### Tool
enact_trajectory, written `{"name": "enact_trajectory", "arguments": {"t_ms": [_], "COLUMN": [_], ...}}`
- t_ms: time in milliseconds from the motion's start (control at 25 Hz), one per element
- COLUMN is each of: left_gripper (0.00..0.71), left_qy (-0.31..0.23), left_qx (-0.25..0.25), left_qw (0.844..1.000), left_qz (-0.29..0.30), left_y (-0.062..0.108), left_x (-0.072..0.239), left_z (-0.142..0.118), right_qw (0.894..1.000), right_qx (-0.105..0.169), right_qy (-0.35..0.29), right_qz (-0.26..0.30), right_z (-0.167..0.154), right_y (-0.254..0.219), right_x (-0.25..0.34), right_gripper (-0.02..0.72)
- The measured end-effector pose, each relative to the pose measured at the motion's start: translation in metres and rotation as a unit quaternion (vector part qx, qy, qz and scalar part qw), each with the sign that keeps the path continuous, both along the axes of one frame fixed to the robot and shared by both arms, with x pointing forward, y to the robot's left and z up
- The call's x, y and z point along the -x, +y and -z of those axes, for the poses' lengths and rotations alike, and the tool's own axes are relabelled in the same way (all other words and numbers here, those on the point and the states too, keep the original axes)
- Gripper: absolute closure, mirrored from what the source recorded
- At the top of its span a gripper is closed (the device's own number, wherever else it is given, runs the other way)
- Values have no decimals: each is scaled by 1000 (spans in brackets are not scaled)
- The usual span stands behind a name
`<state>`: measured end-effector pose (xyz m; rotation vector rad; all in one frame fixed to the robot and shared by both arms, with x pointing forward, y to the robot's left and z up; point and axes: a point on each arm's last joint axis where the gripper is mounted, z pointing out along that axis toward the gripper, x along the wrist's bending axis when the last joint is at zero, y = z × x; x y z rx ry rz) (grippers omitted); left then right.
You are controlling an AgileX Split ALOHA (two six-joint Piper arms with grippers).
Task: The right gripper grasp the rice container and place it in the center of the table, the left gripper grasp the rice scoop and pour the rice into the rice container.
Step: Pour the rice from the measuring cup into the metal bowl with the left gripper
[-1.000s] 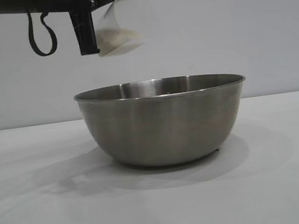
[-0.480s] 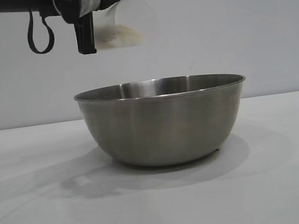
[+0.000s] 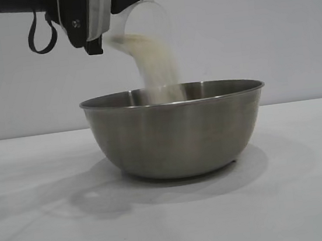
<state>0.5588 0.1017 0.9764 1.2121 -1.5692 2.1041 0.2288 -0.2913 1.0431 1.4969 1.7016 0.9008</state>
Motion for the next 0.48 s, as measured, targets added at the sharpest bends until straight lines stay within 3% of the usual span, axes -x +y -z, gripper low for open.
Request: {"name": "enact_trajectory", "arguments": {"t_ms": [480], "left_gripper": [710], "left_qy": [-100], "left_qx": [-64], "left_qw": [993], "left_qz": [22], "left_y": [-3], "left_x": [5], "left_z": [2], "right_qw": [1000], "right_qx": [0], "right_qy": [0], "right_qz": [0], "right_z": [0], "right_y": [0], "right_x": [0], "right_gripper": [192]}}
